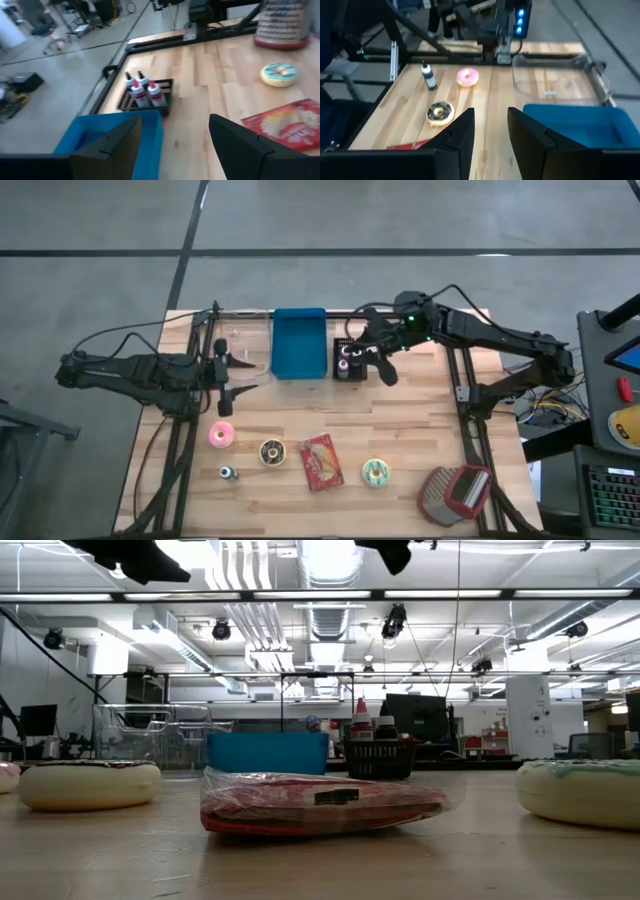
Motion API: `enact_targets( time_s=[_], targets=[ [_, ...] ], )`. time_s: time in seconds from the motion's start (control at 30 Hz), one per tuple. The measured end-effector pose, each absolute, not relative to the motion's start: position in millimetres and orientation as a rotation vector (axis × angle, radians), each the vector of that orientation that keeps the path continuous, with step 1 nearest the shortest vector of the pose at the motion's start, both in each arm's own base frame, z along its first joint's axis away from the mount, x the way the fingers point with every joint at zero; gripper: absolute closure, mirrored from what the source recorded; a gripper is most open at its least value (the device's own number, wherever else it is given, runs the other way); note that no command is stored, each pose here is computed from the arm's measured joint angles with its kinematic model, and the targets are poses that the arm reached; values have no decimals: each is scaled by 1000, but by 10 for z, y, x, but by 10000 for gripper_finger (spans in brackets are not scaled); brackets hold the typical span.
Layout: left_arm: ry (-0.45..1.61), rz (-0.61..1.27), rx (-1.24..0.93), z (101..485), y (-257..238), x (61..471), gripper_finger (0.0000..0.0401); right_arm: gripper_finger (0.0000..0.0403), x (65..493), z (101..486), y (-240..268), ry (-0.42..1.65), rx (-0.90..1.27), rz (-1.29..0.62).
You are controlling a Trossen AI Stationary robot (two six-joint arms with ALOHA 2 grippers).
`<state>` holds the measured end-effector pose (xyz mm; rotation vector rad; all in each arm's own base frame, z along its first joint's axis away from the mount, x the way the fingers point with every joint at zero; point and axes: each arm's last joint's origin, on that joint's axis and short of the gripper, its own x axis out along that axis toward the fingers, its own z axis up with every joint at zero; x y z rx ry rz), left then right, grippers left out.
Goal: Pick & Place Food Item
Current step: Put the black food coloring into the black bin
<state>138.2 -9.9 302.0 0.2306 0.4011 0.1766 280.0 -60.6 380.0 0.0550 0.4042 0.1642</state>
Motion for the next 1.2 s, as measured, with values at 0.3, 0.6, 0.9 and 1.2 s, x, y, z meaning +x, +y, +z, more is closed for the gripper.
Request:
enact_targets(
  time_s=[0.3,0.6,0.9,1.2],
  targets=[
    [419,136,188,3006,-111,1372,162,301,2533,3677,-568,247,6,145],
    [411,134,186,3032,-111,1369,162,297,2429,3253,-582,200,-4,118],
    [417,134,187,3028,-111,1366,162,309,2564,3046,-424,209,169,176],
    [426,137,189,3001,-110,1367,162,307,2745,2969,-166,184,84,291]
  ],
)
